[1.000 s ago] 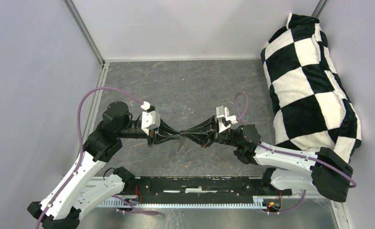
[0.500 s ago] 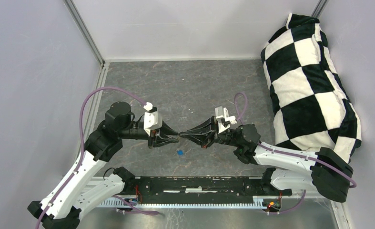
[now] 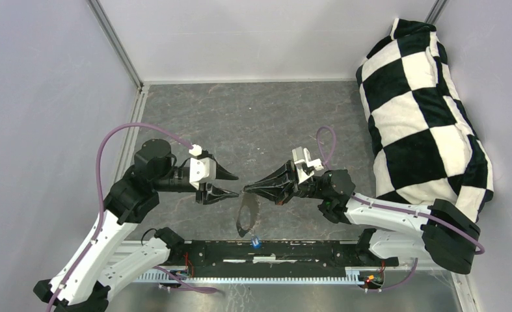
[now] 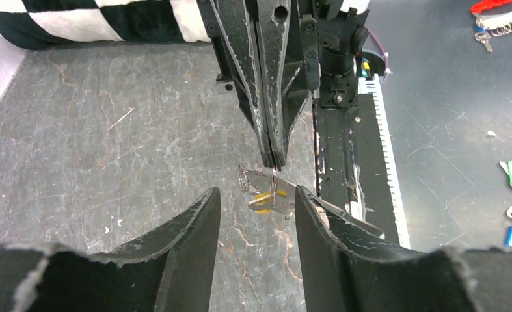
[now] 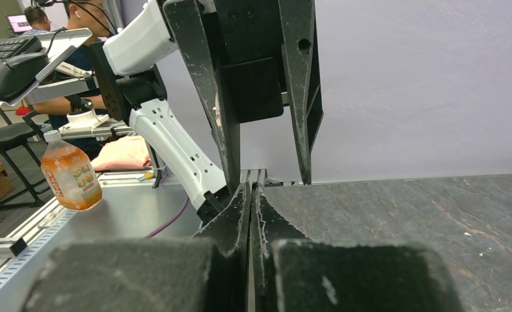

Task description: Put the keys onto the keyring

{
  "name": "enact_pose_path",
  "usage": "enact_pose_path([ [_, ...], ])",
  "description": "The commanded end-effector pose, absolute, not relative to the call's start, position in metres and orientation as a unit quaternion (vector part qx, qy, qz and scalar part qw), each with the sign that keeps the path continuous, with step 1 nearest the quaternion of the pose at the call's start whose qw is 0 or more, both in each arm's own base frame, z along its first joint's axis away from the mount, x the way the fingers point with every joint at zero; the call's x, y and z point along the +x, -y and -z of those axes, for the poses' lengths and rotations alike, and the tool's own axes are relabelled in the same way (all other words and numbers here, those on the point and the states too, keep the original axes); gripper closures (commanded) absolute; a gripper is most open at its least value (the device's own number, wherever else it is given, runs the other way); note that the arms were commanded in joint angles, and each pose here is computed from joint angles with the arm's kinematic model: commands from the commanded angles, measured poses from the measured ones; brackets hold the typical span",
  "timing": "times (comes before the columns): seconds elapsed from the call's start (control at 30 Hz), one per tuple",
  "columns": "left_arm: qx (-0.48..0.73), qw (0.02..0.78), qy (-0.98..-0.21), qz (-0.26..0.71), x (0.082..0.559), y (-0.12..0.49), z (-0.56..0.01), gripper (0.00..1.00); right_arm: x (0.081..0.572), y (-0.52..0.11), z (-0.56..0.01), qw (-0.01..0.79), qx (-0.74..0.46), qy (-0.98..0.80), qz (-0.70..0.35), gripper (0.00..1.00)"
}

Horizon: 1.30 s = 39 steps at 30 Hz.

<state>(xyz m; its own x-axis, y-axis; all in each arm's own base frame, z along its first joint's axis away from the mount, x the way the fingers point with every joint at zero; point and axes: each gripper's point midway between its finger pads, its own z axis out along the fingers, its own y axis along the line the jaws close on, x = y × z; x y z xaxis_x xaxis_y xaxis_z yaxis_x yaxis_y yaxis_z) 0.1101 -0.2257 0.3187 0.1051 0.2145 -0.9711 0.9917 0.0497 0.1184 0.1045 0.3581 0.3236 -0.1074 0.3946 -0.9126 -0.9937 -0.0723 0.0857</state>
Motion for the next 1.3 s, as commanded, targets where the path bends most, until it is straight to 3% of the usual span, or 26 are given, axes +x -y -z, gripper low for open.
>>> enact_pose_path([
  [0.0,0.589,0.479,-0.524,0.385,0.105,0.222,-0.305,0.49,0.096,-0.354,-0.363,0.574,-0.368,-0.337,-0.650,1.00],
  [0.33,0.571,0.470,-0.524,0.423,0.102,0.230,-0.299,0.52,0.098,-0.357,-0.365,0.569,-0.363,-0.337,-0.657,1.00],
  [0.77,0.557,0.473,-0.529,0.433,0.103,0.232,-0.302,0.69,0.102,-0.365,-0.360,0.562,-0.363,-0.344,-0.658,1.00],
  [1.03,0.543,0.488,-0.544,0.414,0.112,0.230,-0.303,0.98,0.102,-0.364,-0.356,0.562,-0.363,-0.351,-0.655,1.00],
  [1.1,0.542,0.487,-0.546,0.412,0.113,0.230,-0.302,0.98,0.104,-0.367,-0.354,0.560,-0.374,-0.358,-0.647,1.00],
  [1.17,0.544,0.485,-0.552,0.405,0.116,0.229,-0.299,0.98,0.108,-0.371,-0.348,0.557,-0.405,-0.378,-0.619,0.92],
  [1.27,0.559,0.478,-0.555,0.389,0.116,0.225,-0.292,0.98,0.132,-0.376,-0.333,0.550,-0.470,-0.438,-0.534,0.66],
])
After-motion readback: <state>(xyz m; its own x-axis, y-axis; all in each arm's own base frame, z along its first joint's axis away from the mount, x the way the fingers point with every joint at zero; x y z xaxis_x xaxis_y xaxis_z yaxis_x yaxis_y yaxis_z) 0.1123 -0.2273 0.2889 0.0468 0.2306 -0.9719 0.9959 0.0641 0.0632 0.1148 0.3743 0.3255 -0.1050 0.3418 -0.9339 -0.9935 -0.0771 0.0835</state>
